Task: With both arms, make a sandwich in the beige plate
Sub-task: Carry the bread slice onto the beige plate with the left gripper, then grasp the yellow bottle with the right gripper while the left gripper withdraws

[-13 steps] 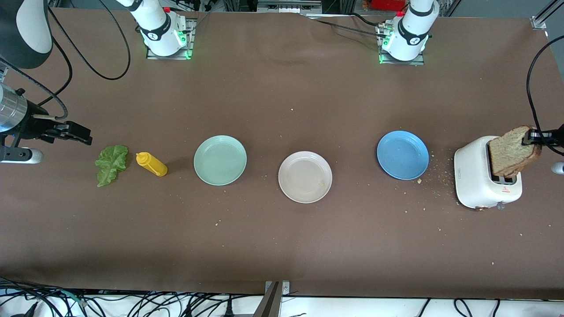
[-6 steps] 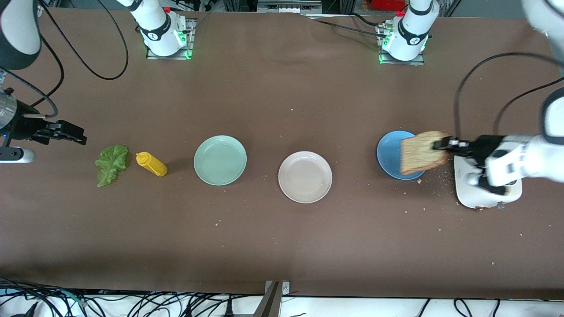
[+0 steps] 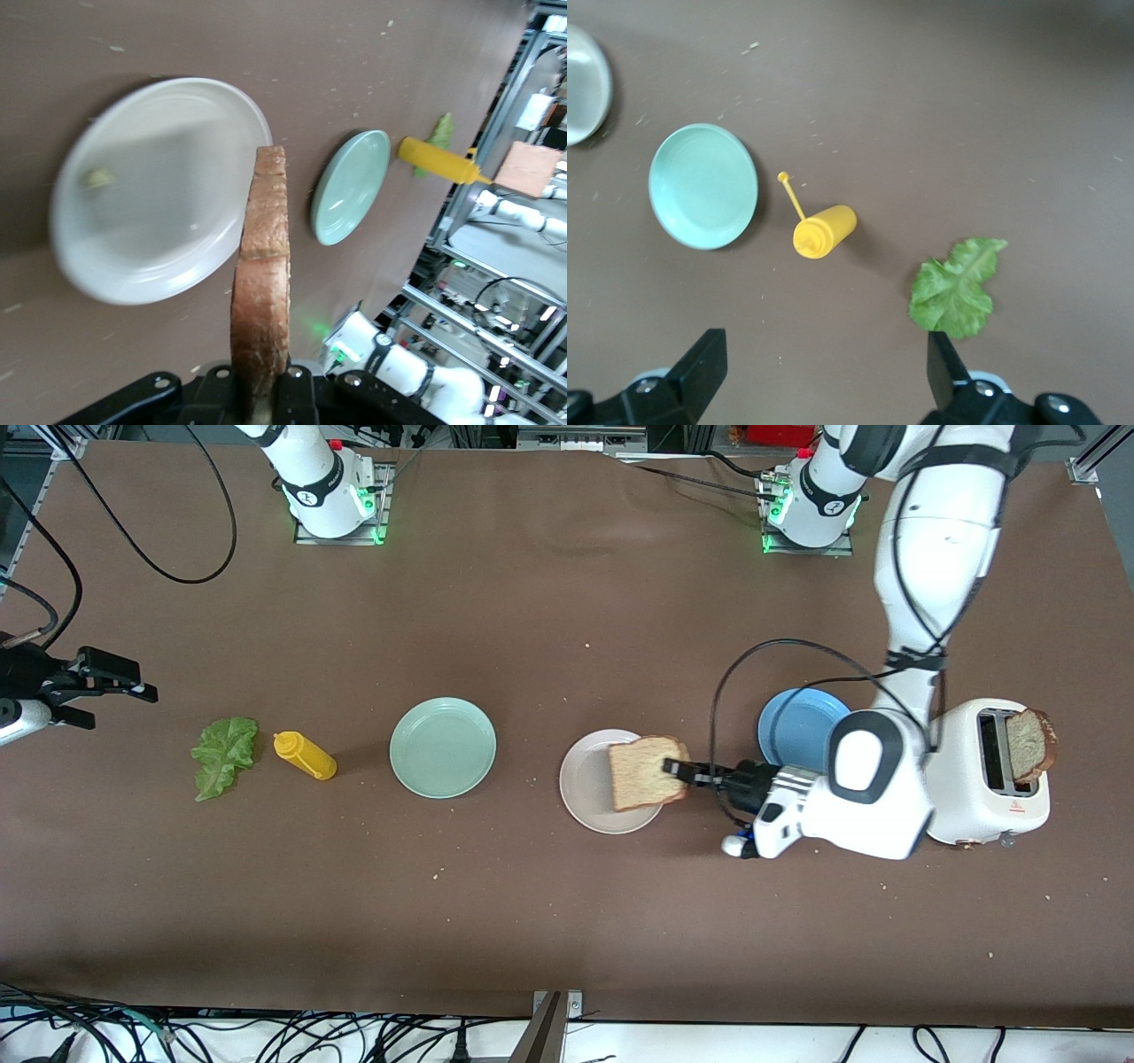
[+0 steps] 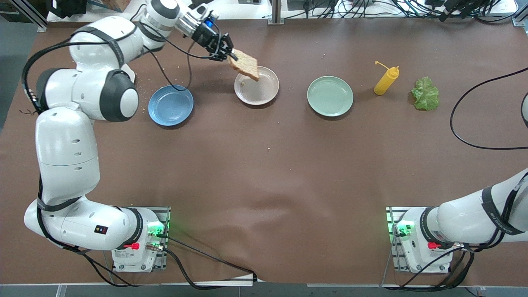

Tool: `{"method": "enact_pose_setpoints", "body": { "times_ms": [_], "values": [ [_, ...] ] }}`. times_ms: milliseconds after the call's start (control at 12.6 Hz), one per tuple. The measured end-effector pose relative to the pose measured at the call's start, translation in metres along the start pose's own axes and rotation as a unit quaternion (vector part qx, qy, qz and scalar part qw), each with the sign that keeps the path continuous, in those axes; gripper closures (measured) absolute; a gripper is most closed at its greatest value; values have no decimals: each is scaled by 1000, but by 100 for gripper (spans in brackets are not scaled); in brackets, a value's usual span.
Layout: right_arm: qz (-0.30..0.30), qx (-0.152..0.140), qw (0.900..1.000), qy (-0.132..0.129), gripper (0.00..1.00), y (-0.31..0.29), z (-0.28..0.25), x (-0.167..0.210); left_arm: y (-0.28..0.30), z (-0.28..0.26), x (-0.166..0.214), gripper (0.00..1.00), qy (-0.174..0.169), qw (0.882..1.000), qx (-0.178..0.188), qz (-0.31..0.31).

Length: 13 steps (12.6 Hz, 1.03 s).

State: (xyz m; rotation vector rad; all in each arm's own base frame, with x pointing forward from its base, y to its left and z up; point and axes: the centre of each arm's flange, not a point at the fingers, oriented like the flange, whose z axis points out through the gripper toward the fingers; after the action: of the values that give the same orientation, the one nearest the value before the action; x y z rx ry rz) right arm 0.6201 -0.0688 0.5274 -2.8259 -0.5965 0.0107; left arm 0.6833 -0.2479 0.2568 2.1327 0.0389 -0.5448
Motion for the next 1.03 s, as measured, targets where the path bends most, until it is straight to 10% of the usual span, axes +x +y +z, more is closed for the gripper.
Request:
{"method": "enact_pose_setpoints", "body": {
  "times_ms": [396, 792, 1030],
  "values": [
    [-133, 88, 986, 50, 0, 58, 54, -47, -12, 34, 12, 92, 5, 999, -11, 35],
    [-254, 130, 950, 126, 0, 80, 136, -70, -24, 65, 15, 91, -14, 998, -5, 56],
    [-307, 151, 923, 178, 0, 97, 183, -80, -25, 69, 14, 65, -18, 998, 9, 60]
  ]
}}
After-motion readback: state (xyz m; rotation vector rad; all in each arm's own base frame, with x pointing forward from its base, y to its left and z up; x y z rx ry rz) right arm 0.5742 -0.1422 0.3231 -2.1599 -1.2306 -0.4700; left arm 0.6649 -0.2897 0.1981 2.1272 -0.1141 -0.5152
